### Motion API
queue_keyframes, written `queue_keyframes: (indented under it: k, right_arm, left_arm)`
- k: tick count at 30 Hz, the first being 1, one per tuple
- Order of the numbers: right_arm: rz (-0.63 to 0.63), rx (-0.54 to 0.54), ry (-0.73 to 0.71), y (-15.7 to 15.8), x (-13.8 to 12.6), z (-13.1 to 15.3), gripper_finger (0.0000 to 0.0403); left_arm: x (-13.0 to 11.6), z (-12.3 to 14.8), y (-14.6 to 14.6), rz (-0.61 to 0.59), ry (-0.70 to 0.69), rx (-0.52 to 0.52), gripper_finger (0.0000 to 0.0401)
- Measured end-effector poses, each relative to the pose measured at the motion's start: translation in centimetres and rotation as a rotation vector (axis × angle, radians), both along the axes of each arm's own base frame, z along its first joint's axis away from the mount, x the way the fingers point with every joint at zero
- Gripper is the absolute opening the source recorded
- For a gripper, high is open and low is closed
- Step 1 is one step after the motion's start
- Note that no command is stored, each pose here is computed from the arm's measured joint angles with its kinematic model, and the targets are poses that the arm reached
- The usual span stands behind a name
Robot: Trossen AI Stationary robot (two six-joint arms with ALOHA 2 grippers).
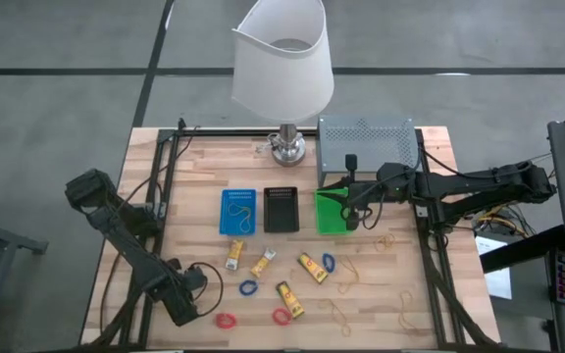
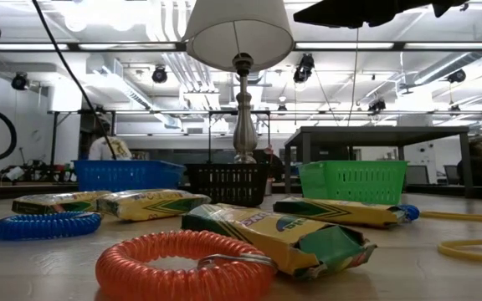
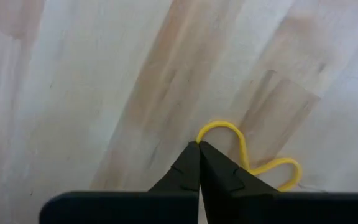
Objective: Pick & Place Office Desk Supplies
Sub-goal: Put the yellow rubber band into the blue bin
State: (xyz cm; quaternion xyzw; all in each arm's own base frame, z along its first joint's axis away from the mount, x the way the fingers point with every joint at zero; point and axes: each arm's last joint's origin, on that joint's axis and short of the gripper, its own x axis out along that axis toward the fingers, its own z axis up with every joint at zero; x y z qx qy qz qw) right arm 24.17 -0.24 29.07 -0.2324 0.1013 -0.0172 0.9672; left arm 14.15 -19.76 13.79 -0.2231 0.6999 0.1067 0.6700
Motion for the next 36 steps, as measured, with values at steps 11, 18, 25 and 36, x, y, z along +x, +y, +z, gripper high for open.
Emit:
queue_keyframes:
  k: [11,18,25,36]
  right_arm:
    - [0.000,0.000,0.000,0.0,0.0,0.0,0.0034]
    - [0.000,0.000,0.000,0.0,0.0,0.0,0.0034]
    - [0.000,0.000,0.000,0.0,0.0,0.0,0.0034]
    - [0.000,0.000,0.000,0.0,0.0,0.0,0.0034]
  left_arm:
    - [0.1,2.3,0.2,0.004,-0.076,0.025,0.0002]
    - [0.2,4.6,1.0,0.043,-0.270,0.094,0.0002]
    - [0.3,6.7,2.2,0.103,-0.522,0.172,0.0002]
    - [0.2,9.1,3.5,0.048,-0.813,0.351,0.0002]
